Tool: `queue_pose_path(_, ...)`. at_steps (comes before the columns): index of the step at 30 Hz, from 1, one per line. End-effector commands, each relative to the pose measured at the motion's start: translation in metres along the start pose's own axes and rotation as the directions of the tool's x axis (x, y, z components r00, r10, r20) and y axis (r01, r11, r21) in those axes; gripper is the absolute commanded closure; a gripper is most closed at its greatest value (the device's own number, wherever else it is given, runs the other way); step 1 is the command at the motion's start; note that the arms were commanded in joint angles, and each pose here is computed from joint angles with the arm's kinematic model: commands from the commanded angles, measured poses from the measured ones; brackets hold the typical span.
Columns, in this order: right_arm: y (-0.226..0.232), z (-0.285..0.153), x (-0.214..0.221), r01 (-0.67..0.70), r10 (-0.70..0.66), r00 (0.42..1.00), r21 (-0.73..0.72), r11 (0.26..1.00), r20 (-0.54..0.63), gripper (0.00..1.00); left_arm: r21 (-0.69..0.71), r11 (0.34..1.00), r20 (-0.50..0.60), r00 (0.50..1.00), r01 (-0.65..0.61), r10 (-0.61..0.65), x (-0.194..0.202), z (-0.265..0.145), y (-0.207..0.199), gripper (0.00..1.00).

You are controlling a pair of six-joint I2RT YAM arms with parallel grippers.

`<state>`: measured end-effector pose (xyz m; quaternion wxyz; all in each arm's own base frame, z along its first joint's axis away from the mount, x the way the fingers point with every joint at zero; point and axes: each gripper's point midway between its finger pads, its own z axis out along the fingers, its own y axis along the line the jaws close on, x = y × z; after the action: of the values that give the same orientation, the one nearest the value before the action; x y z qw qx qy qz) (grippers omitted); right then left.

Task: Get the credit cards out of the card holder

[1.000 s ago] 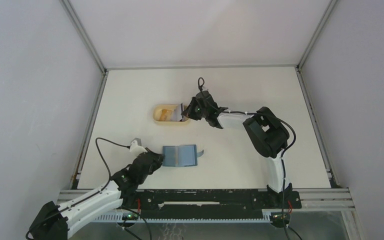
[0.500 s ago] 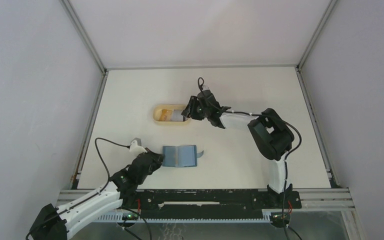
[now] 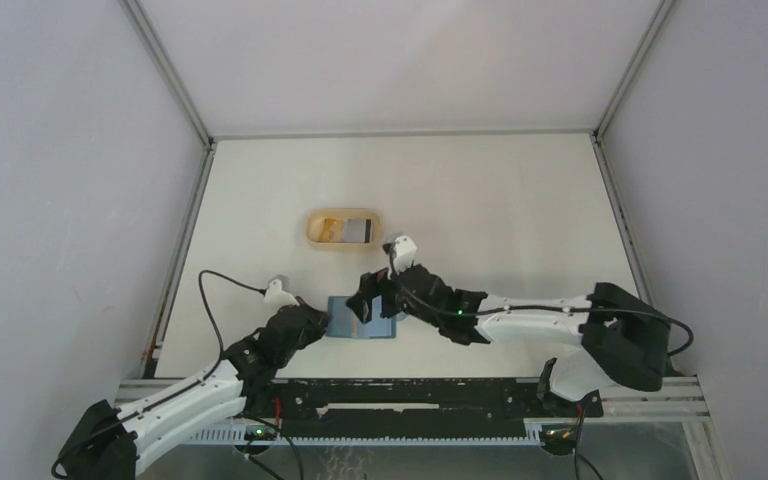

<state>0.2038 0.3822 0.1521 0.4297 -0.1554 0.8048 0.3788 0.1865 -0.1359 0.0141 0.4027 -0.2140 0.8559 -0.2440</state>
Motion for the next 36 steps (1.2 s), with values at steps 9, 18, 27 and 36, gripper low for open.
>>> queue_pose_path(9, -0.057, 0.028, 0.079, -0.105, 0.122, 0.987, 0.151, 0.983, -0.104, 0.03, 0.046, 0.997, -0.032, 0.998, -0.056, 0.058, -0.011, -0.010, -0.033, 1.00)
queue_pose_path(18, -0.073, 0.036, 0.106, -0.191, 0.218, 0.959, 0.155, 0.969, -0.181, 0.03, 0.060, 0.998, -0.030, 0.999, -0.035, 0.037, -0.013, -0.016, -0.042, 1.00)
queue_pose_path(27, -0.085, 0.039, 0.129, -0.343, 0.361, 0.900, 0.114, 0.932, -0.244, 0.04, 0.046, 0.998, -0.031, 0.999, -0.043, 0.044, -0.013, -0.016, -0.051, 1.00)
queue_pose_path(36, -0.091, 0.038, 0.139, -0.410, 0.422, 0.863, 0.101, 0.906, -0.277, 0.04, 0.088, 0.996, 0.023, 1.000, 0.007, -0.009, -0.029, -0.025, -0.061, 1.00)
